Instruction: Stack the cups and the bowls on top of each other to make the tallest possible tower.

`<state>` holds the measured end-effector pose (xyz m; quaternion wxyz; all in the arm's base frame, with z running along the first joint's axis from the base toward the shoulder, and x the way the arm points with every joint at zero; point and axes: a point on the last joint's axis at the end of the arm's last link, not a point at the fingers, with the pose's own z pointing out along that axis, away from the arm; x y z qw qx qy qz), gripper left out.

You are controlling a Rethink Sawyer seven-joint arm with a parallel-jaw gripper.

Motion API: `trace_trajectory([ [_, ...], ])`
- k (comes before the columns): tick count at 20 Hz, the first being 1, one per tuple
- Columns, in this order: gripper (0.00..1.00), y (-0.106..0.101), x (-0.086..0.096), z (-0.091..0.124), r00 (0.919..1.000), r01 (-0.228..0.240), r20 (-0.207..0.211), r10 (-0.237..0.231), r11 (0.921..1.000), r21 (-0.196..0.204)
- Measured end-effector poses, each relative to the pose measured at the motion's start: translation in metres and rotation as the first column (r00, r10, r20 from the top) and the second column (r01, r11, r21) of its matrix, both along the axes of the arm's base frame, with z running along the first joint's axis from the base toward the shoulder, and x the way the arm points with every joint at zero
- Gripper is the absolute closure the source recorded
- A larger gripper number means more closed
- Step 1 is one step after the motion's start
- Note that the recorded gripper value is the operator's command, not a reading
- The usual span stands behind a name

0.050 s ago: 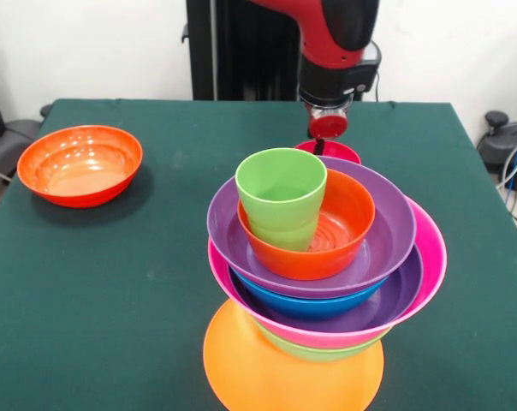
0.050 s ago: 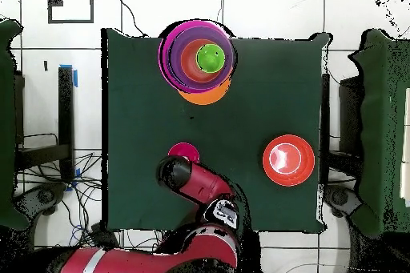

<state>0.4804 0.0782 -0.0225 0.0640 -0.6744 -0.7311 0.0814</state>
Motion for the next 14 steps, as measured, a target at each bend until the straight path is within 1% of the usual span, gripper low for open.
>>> trace_trajectory([
  [5,0.0,0.002,0.006,0.011,0.9998,-0.003,0.021,0.003,1.0,0.001],
  [8,0.0,0.002,0.007,0.012,0.9997,-0.003,0.024,0.003,1.0,0.001],
  [11,0.0,0.002,0.005,0.01,0.9998,-0.003,0.02,0.003,1.0,0.001],
  [14,0.0,0.002,0.001,0.005,1.0,-0.003,0.007,0.003,1.0,0.001],
])
